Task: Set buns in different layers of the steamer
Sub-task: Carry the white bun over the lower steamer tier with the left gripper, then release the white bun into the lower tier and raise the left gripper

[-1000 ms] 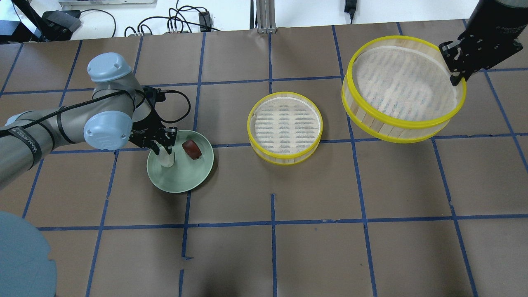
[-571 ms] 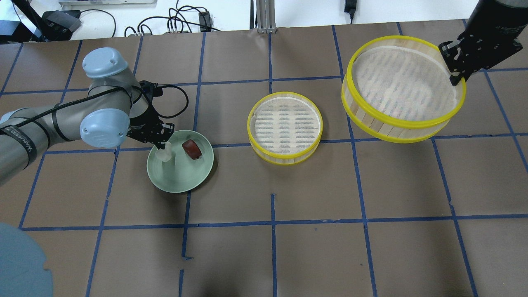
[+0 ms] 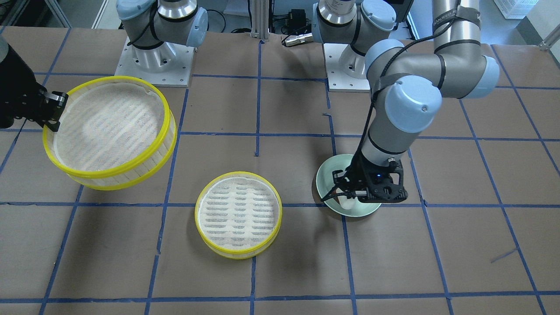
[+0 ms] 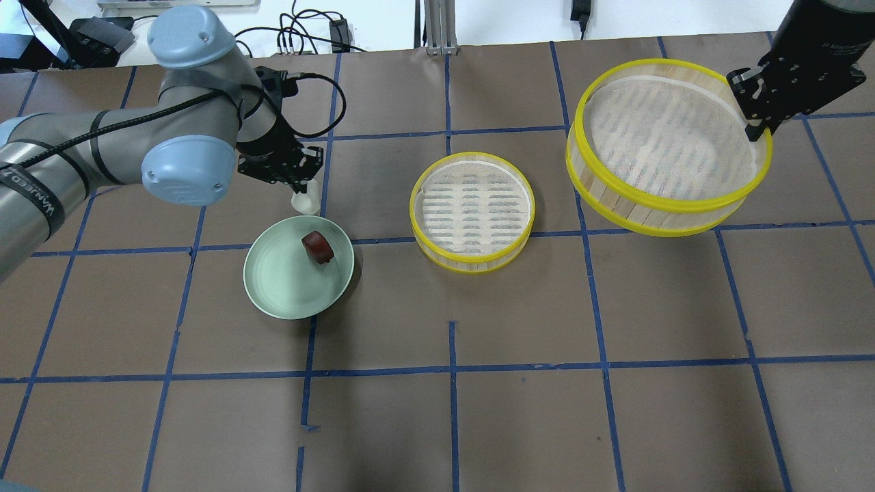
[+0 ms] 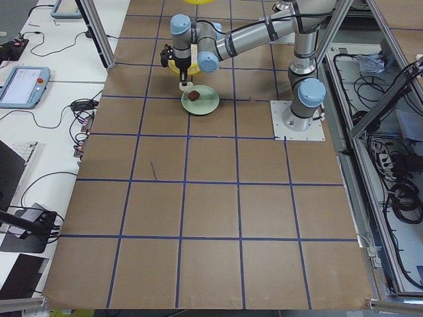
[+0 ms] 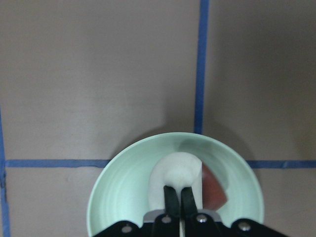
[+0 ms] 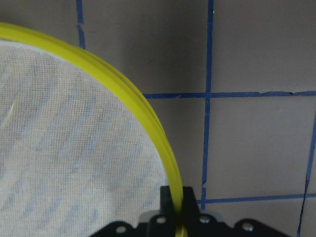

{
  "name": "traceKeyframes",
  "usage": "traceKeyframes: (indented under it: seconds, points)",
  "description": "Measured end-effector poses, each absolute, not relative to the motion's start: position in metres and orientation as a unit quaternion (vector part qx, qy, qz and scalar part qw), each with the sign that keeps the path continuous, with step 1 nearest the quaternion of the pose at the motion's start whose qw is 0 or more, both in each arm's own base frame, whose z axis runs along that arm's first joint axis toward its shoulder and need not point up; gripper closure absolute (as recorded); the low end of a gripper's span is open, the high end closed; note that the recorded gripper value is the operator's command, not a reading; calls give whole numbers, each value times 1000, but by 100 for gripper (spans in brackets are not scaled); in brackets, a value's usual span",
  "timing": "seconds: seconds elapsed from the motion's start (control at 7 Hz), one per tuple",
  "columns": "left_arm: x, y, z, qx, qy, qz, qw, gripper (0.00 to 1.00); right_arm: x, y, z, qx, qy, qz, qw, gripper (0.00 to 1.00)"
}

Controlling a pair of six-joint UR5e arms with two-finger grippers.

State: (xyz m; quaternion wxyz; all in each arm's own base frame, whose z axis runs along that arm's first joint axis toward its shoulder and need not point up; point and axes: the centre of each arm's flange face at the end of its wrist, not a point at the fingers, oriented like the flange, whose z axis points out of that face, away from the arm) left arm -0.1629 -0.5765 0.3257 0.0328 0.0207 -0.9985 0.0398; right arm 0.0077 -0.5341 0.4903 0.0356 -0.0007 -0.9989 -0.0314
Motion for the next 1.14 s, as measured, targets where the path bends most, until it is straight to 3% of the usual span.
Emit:
traceKeyframes:
  seconds: [0.43, 0.57, 0.71, 1.14]
  points:
    - [-290, -571, 318, 35, -990, 85, 110, 91, 8, -534, 490, -1, -999, -32, 35, 92]
    - [-318, -571, 299, 42, -987, 93, 125, 58, 8, -534, 490, -1, -999, -32, 35, 92]
    - [-333, -571, 286, 43, -986, 96, 132, 1, 8, -534, 490, -2, -999, -33, 35, 92]
    - [-341, -572, 280, 39, -985, 100, 135, 0, 8, -534, 490, -2, -999, -33, 35, 92]
